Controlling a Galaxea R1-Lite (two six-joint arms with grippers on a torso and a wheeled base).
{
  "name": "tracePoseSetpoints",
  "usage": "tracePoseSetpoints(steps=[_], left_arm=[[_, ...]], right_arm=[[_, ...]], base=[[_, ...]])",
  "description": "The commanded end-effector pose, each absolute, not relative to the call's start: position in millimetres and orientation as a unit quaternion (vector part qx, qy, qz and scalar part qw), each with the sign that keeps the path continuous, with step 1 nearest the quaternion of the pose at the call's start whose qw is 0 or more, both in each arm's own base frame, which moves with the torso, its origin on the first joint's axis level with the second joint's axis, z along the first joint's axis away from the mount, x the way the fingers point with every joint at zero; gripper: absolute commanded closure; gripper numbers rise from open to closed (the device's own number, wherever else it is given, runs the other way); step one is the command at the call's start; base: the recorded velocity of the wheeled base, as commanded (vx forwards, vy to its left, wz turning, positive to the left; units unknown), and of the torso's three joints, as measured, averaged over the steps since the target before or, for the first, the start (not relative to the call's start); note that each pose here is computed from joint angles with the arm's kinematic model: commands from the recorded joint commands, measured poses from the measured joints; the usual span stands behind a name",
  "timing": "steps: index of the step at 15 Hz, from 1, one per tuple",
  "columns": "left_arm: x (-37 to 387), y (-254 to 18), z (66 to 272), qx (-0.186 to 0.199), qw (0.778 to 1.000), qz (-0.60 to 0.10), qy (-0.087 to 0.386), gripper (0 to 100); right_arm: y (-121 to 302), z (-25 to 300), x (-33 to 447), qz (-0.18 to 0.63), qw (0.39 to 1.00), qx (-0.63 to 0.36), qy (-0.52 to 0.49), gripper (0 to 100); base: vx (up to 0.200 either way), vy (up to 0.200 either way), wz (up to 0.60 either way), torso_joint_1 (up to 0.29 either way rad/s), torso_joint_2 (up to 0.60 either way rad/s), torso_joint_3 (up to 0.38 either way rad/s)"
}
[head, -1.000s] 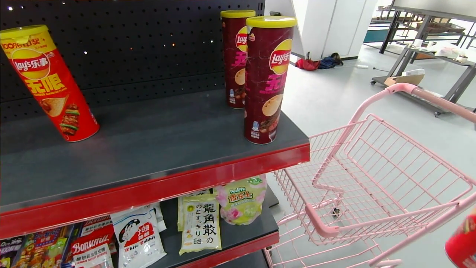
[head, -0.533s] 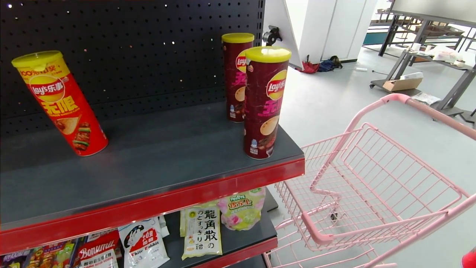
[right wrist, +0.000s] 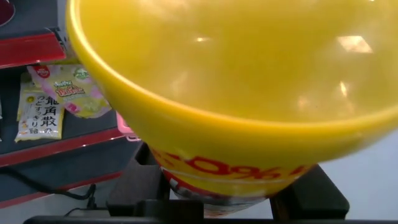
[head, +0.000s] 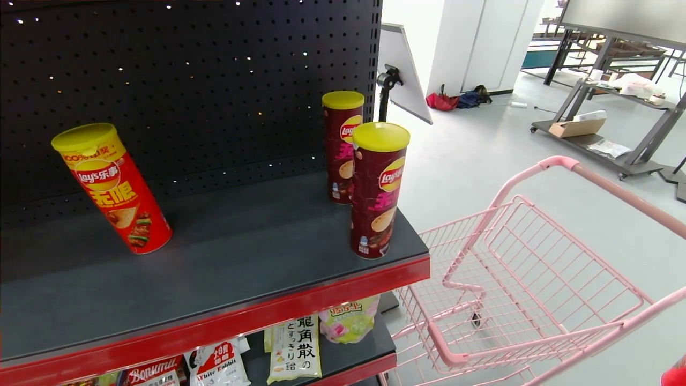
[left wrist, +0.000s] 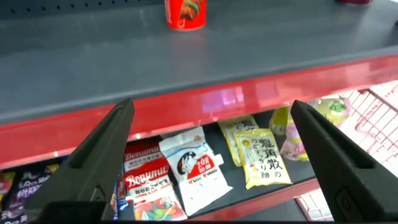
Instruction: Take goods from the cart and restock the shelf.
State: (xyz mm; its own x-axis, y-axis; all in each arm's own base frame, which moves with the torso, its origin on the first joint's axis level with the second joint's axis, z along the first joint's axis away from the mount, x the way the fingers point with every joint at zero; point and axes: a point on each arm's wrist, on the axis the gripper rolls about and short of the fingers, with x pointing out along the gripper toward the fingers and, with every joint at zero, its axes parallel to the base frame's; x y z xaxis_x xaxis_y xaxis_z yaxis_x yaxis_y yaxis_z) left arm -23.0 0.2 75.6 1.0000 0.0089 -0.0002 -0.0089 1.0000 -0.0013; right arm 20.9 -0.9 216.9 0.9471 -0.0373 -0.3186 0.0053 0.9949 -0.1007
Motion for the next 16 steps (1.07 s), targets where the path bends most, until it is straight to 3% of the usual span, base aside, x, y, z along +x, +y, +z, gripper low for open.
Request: tracePoseSetpoints(steps=[1,11,16], left_arm=[[-23,0,76,-0.001,1.0,0.005,0.001,0],[-23,0,76,-0.001,1.0,0.005,0.001,0],[-23,0,76,0.0,1.0,0.005,0.001,0]], right_arm=[[-1,216,25,-0.011,0.984,-0.05,0.172,100],[-1,216,36,-0.013,0.98,-0.054,0.191,100],[-1,212,35,-0.014,0.979,-0.055,0.196,100]], base=[[0.0,0.0,0.0,0.163,-0.39,-0.227],[0.0,0.0,0.0,0.155,-0.36,-0.202],[0.0,0.0,0.6,0.016,-0.03,-0.022]])
